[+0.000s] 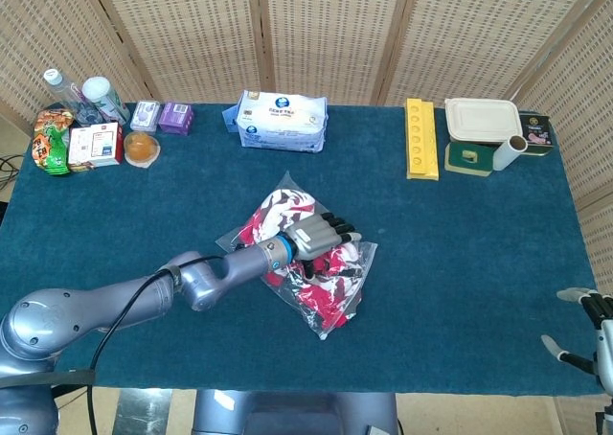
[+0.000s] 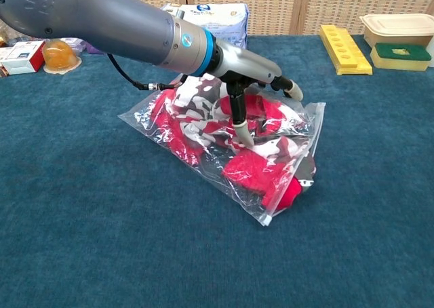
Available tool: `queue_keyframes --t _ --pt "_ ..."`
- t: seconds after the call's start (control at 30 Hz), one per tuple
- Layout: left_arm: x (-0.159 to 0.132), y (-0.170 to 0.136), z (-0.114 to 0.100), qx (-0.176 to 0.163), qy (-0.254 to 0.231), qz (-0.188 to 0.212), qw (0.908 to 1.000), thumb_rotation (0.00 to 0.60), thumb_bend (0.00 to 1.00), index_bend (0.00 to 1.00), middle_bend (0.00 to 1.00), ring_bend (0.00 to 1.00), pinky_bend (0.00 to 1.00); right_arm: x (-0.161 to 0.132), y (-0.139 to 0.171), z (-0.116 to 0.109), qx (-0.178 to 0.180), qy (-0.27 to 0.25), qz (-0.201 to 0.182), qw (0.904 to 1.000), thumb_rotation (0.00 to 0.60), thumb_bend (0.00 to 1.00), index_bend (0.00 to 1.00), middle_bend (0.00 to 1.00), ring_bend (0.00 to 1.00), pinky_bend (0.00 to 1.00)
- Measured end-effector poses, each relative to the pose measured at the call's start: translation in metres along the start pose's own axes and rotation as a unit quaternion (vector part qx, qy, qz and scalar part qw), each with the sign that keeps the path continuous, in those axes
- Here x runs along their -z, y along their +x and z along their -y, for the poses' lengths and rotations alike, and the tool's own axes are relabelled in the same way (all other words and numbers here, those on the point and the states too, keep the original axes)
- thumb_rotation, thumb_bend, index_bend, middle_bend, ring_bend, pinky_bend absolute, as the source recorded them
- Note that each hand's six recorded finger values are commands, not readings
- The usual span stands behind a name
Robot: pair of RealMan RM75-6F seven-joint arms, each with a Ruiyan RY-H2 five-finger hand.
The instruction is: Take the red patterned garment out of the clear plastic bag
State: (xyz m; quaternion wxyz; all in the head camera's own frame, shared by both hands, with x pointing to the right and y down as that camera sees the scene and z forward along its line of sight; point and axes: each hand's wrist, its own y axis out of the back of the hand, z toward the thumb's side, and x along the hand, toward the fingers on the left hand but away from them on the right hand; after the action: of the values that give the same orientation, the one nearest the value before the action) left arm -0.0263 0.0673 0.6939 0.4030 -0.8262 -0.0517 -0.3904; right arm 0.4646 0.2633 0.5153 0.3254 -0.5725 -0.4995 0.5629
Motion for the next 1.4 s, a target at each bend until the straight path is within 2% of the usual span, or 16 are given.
queue_keyframes --t 0.13,0.23,0.3,0.43,0.53,0.8,1.0,1.1,1.2,1.3,1.4 --pt "0.005 0.001 0.010 0.014 0.013 -0.009 0.9998 0.523 0.01 0.09 0.05 0.00 0.06 0.000 0.001 -0.001 0.001 0.000 -0.001 1.0000 0.584 0.19 0.33 0.32 0.30 0.28" --pt "0.008 0.003 0.016 0.019 0.019 -0.014 0.9995 0.534 0.02 0.18 0.10 0.05 0.11 -0.002 0.001 -0.001 0.002 -0.002 -0.003 1.0000 0.582 0.19 0.33 0.32 0.30 0.28" --pt "0.008 0.004 0.017 0.017 0.018 -0.015 0.9996 0.543 0.06 0.28 0.17 0.13 0.18 -0.004 0.001 -0.001 0.002 -0.002 -0.006 1.0000 0.580 0.19 0.33 0.32 0.30 0.28" --pt "0.009 0.005 0.015 -0.001 0.023 -0.018 0.9996 0.572 0.19 0.56 0.41 0.37 0.37 -0.005 0.002 -0.002 0.003 -0.003 -0.007 1.0000 0.582 0.19 0.33 0.32 0.30 0.28" --pt "0.009 0.006 0.012 -0.025 0.024 -0.021 0.9992 0.600 0.23 0.68 0.57 0.52 0.49 -0.005 0.004 -0.002 0.004 -0.003 -0.006 1.0000 0.580 0.19 0.33 0.32 0.30 0.28" --pt "0.006 0.007 0.016 -0.075 0.003 -0.028 0.9968 0.600 0.30 0.88 0.77 0.72 0.67 -0.008 0.007 -0.005 0.010 -0.002 -0.010 0.9999 0.583 0.19 0.33 0.32 0.30 0.28" --pt "0.007 -0.001 0.008 -0.138 -0.026 -0.025 0.9898 0.600 0.32 0.91 0.80 0.75 0.69 -0.012 0.009 -0.006 0.012 -0.002 -0.016 0.9998 0.580 0.19 0.33 0.32 0.30 0.28" --pt "0.012 -0.010 0.000 -0.183 -0.062 -0.021 0.9809 0.600 0.32 0.91 0.80 0.75 0.69 -0.016 0.009 -0.007 0.011 0.000 -0.023 0.9997 0.583 0.18 0.33 0.32 0.30 0.28" --pt "0.020 -0.023 -0.010 -0.235 -0.110 -0.014 0.9655 0.600 0.31 0.91 0.80 0.75 0.69 -0.021 0.008 -0.007 0.010 0.003 -0.031 0.9995 0.582 0.19 0.33 0.32 0.30 0.28" --pt "0.032 -0.041 -0.021 -0.296 -0.155 0.000 0.9426 0.600 0.31 0.91 0.80 0.75 0.69 -0.026 0.006 -0.007 0.007 0.005 -0.038 0.9993 0.585 0.19 0.33 0.32 0.31 0.28" --pt "0.045 -0.064 -0.031 -0.357 -0.191 0.019 0.9139 0.600 0.30 0.91 0.80 0.75 0.69 -0.031 0.003 -0.006 0.003 0.008 -0.045 0.9989 0.585 0.19 0.33 0.32 0.31 0.29"
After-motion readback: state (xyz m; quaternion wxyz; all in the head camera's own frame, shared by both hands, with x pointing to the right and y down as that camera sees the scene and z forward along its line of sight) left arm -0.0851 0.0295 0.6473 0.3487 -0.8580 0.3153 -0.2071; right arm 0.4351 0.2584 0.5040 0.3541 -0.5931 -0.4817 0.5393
